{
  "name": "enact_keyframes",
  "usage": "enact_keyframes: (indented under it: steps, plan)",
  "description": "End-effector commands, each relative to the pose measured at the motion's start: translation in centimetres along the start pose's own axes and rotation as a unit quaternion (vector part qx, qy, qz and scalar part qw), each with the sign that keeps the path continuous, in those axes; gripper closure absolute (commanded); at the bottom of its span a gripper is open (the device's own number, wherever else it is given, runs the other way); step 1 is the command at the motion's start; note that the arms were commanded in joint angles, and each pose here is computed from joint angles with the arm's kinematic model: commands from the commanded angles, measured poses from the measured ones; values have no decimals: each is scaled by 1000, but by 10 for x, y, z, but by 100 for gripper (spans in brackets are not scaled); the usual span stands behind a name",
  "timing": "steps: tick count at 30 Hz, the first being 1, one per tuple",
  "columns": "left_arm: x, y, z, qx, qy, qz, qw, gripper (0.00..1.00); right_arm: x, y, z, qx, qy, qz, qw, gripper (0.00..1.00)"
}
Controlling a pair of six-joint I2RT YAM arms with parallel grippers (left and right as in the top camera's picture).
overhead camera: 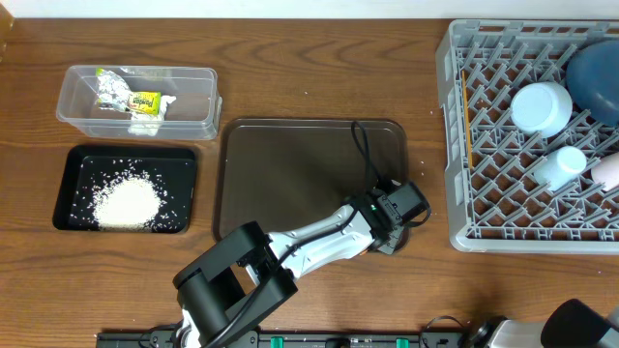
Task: Sort waste into correct bins and load items into the dishwasher rack
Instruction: 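Hold the carrot in the left gripper at the tray's right edge, then carry the carrot left with the left gripper over the black rice tray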
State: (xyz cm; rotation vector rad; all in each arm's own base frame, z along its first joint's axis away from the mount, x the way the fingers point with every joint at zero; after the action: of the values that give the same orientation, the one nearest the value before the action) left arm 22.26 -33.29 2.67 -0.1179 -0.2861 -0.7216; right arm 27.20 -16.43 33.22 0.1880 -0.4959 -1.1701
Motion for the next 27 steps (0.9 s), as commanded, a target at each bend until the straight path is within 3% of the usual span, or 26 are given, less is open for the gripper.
enact_keyframes:
  steps: [1,10,17,23,27]
  plan:
    - [-1,8,-2,12,2,7,1000,78,-1,1,0,0,-1,10,1000,1]
    - [3,43,14,25,3,48,999,86,-1,1,0,0,0,10,1000,1]
    - [4,109,56,50,-10,129,990,87,-1,1,0,0,-1,10,1000,1]
    - [-4,195,105,81,-50,243,965,87,-1,1,0,0,-1,10,1000,1]
    - [-29,257,136,112,-71,343,930,86,-1,1,0,0,-1,10,1000,1]
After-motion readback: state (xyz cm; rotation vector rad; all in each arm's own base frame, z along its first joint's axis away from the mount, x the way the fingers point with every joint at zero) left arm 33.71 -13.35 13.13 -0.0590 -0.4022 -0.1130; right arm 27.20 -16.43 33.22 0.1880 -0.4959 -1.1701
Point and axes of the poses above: each gripper's point midway between its finger pads, its own z axis back along the fingers, its own y axis along the line the jaws close on, x = y × z, the point moved 2 cm from there along z, back along the fingers, and after that the axes turned 15 degrees about -z, right-handed, at the moved point
